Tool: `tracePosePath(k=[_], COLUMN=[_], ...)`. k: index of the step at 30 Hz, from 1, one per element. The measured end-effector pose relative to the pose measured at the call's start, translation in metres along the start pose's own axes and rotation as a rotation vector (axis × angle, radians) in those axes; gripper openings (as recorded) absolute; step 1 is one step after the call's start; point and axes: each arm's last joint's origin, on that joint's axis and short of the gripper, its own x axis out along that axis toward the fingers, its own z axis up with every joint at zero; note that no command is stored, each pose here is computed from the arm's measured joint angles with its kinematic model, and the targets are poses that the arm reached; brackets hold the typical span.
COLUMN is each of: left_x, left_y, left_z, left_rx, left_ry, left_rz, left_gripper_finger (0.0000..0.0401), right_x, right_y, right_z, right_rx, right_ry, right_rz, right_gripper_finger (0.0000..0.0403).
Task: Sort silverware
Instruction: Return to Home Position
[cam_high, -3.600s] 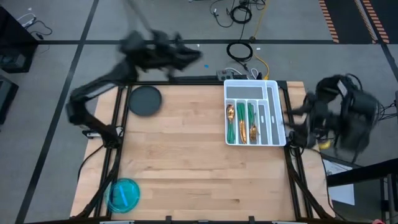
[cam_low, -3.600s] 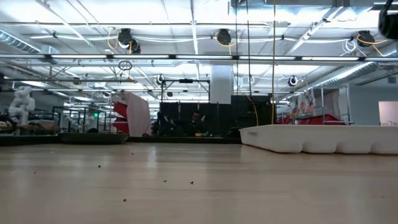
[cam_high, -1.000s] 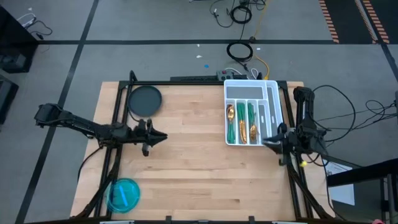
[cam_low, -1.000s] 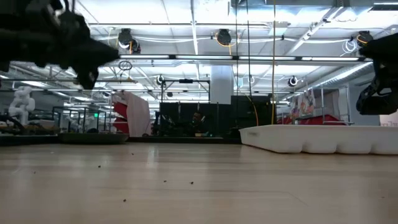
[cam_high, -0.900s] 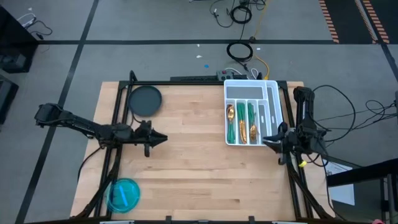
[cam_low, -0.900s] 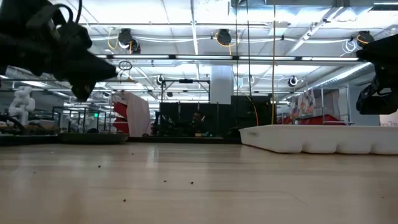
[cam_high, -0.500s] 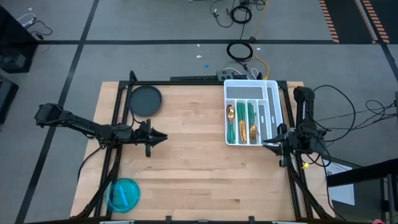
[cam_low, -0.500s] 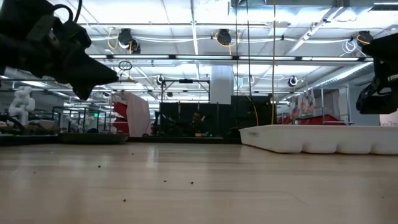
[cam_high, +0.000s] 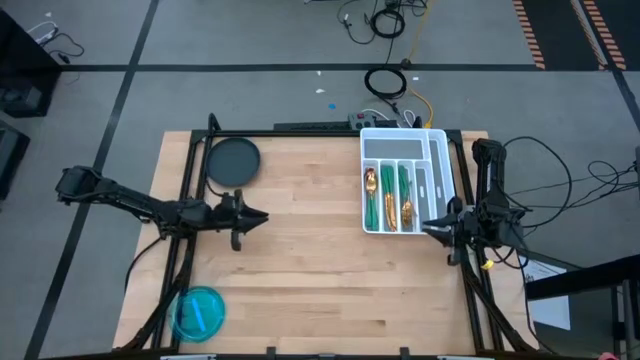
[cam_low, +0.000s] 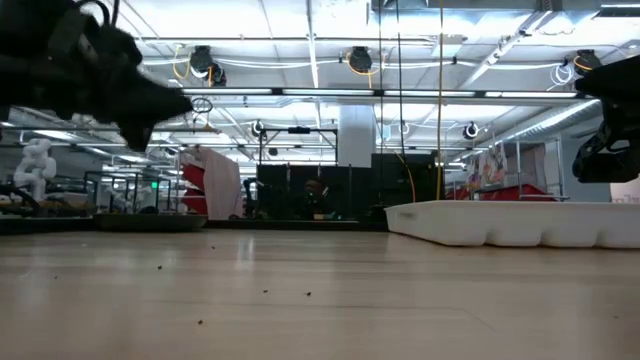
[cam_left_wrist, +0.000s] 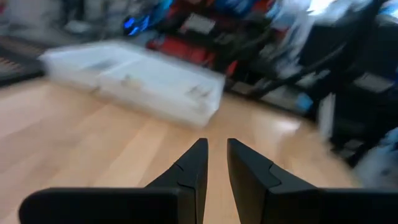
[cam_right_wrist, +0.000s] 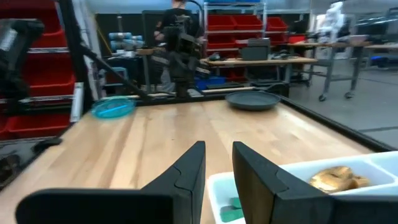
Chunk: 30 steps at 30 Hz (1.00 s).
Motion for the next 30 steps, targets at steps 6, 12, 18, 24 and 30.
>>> tracePosePath(k=[6,12,18,24,30], left_x=[-0.01,-0.033,-0.049,-0.048,-0.048], left_y=[-0.009,-0.009,0.0,0.006,0.007], left_z=[0.023,0.037,0.027,0.018,0.016], left_rx=[-0.038,-0.042,-0.046,0.013,-0.033], left_ry=[-0.179,-0.278,-0.207,-0.135,-0.119], left_rz=[-0.198,-0.294,-0.219,-0.079,-0.075], left_gripper_finger=[0.0067,0.0067,0.0067,0.0067,0.0067], right_x=[0.0,0.0,0.0,0.0,0.0], right_y=[0.0,-0.001,-0.002,-0.002,0.0], right_z=[0.0,0.0,-0.001,-0.001,-0.001], right_rx=[0.064,0.041,-0.043,-0.109,0.026], right_ry=[-0.003,-0.005,-0.01,-0.007,-0.004], right_rz=[-0.013,-0.025,-0.064,-0.061,-0.022], right_gripper_finger=[0.0073,0.0073,0.0068,0.0066,0.0066])
